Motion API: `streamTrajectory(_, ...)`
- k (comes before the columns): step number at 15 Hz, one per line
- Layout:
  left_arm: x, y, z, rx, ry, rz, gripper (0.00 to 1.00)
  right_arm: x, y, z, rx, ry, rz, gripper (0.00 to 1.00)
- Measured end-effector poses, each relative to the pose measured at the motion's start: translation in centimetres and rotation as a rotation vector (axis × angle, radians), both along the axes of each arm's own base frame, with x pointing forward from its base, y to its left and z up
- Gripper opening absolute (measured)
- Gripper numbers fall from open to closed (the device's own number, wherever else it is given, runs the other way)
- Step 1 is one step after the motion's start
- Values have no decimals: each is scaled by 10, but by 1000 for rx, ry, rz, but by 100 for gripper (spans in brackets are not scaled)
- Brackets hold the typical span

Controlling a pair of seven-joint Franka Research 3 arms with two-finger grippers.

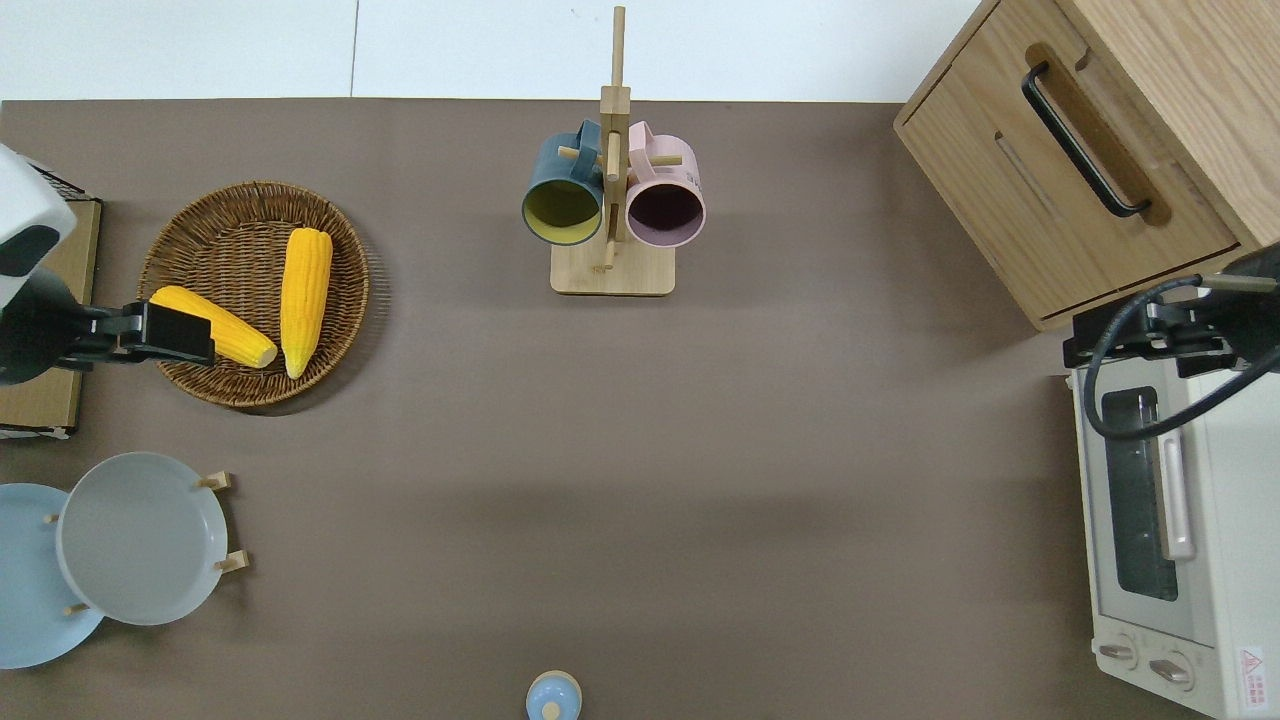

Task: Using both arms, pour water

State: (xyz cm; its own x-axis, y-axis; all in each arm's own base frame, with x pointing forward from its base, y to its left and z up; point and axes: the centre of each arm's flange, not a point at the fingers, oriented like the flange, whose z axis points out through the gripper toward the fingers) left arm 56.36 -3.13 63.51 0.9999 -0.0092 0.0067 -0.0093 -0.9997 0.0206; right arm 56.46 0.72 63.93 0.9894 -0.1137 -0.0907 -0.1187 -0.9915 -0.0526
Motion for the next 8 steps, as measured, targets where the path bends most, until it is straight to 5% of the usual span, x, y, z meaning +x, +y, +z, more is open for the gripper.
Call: streamTrajectory(8, 0, 0, 0, -1, -1, 0, 100, 0, 3, 0, 0, -1, 6, 99)
